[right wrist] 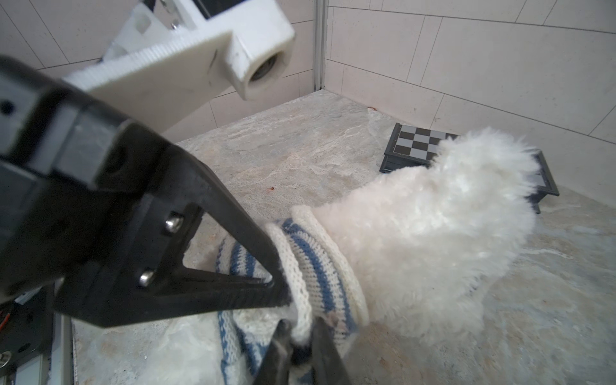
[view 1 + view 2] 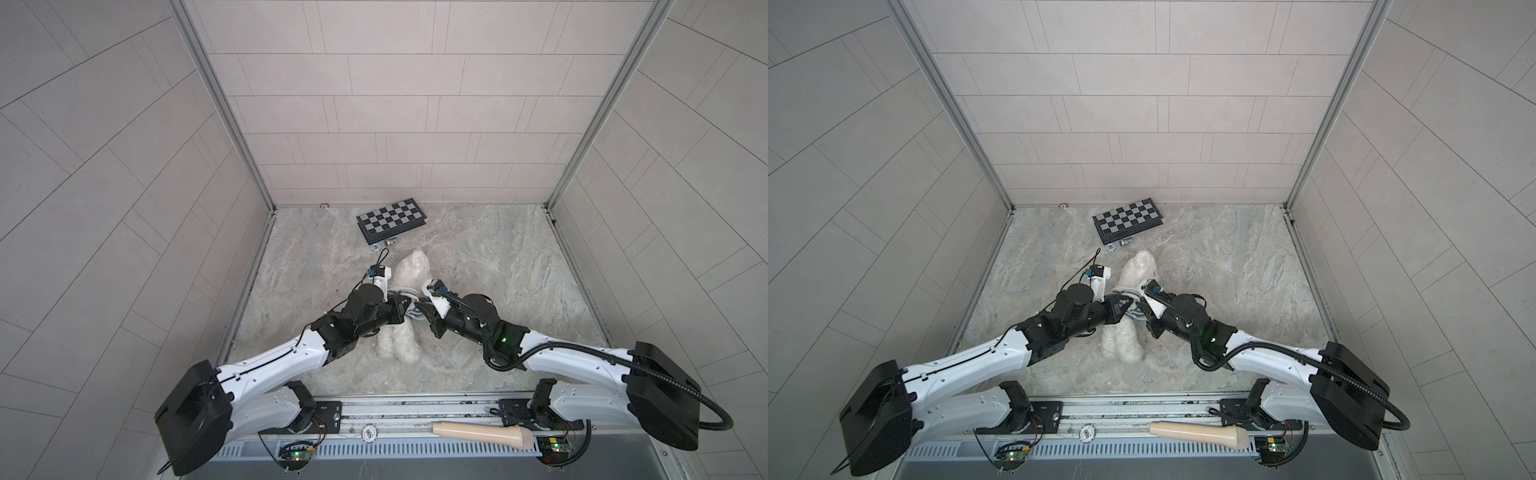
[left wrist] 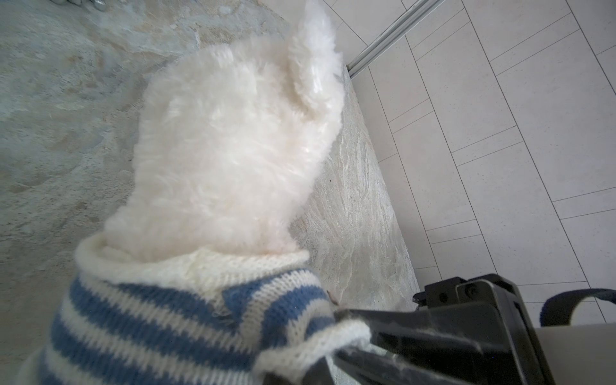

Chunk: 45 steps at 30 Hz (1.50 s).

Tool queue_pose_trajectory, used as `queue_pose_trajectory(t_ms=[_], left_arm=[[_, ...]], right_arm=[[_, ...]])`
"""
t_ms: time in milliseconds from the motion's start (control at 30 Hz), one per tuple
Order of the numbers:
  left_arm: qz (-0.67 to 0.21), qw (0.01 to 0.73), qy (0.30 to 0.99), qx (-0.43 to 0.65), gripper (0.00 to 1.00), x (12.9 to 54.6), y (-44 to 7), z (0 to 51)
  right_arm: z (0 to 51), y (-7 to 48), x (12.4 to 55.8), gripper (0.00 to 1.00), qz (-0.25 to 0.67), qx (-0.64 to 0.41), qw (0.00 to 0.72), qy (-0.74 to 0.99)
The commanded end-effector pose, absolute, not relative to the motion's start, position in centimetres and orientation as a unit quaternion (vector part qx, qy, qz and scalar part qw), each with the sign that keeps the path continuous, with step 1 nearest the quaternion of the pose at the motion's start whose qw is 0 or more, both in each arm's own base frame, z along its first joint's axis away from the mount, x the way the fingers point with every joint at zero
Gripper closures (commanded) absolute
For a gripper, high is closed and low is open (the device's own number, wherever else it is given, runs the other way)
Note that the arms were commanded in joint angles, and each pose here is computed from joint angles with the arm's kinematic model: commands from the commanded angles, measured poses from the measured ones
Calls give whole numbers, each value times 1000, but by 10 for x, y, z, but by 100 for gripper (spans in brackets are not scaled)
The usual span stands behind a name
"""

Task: Dress the teddy bear

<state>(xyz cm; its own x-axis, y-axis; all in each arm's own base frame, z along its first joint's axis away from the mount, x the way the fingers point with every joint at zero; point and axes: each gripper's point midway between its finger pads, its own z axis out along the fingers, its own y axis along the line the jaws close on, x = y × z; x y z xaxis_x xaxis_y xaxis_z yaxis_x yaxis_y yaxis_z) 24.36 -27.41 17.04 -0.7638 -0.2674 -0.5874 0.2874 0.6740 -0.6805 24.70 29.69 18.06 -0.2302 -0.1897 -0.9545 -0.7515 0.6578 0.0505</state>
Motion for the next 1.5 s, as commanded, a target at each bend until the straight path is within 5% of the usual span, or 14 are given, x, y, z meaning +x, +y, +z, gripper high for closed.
queue_pose_trajectory(t_ms=[0, 600, 1467], left_arm=[[-420, 368, 829, 12, 100, 245, -277, 188], [-517, 395, 757, -55, 100, 252, -254, 236], [-672, 337, 659, 40, 100, 211, -269, 296]], right_arm=[[186, 299, 249, 96, 263, -315, 538, 736], [134, 272, 235, 100, 208, -338, 481, 782], [133, 256, 220, 100, 192, -374, 477, 772]])
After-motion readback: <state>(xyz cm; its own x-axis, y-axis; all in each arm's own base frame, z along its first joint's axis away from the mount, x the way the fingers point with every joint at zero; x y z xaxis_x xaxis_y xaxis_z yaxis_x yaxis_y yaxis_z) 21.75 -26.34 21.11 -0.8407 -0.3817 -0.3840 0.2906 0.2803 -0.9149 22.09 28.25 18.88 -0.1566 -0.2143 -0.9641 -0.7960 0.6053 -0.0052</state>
